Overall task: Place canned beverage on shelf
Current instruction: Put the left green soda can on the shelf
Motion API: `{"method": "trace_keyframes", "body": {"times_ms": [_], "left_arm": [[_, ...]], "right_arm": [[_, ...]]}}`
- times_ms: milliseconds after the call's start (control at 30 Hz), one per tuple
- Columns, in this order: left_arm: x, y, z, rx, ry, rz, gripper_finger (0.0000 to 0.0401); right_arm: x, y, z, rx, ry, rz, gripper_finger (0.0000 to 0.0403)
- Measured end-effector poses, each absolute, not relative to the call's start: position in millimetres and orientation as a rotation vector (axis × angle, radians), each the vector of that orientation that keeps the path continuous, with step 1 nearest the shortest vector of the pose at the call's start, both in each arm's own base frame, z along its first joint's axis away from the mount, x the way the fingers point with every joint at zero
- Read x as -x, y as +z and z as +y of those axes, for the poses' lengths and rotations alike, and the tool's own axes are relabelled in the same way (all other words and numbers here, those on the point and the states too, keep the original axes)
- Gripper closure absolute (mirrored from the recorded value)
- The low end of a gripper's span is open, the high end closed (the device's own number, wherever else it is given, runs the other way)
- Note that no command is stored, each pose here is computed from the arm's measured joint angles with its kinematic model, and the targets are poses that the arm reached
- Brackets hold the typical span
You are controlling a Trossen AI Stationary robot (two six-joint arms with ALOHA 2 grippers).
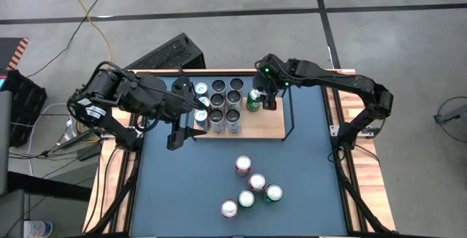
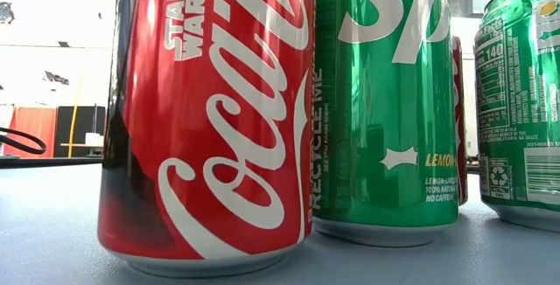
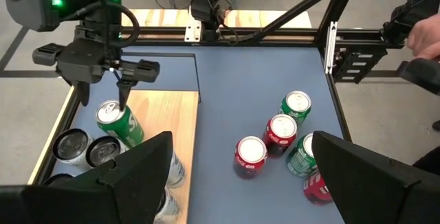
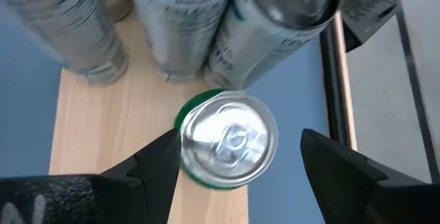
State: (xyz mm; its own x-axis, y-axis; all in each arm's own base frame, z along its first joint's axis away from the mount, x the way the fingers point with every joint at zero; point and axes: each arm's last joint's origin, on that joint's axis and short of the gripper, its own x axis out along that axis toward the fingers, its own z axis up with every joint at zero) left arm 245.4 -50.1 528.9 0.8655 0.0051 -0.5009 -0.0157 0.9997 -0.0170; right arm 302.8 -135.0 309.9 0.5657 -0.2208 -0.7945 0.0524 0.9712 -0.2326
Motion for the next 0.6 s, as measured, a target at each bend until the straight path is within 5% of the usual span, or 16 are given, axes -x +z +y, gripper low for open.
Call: {"method": "trace_keyframes", "body": {"times_ms": [600], "left_arm": [[-245.4,528.9,-50.0,0.03,0.014,0.524,0.0067]], "right_arm": [[-301.4,306.8,-132.9,0.215,-0.172,0.995,0.0121]]}}
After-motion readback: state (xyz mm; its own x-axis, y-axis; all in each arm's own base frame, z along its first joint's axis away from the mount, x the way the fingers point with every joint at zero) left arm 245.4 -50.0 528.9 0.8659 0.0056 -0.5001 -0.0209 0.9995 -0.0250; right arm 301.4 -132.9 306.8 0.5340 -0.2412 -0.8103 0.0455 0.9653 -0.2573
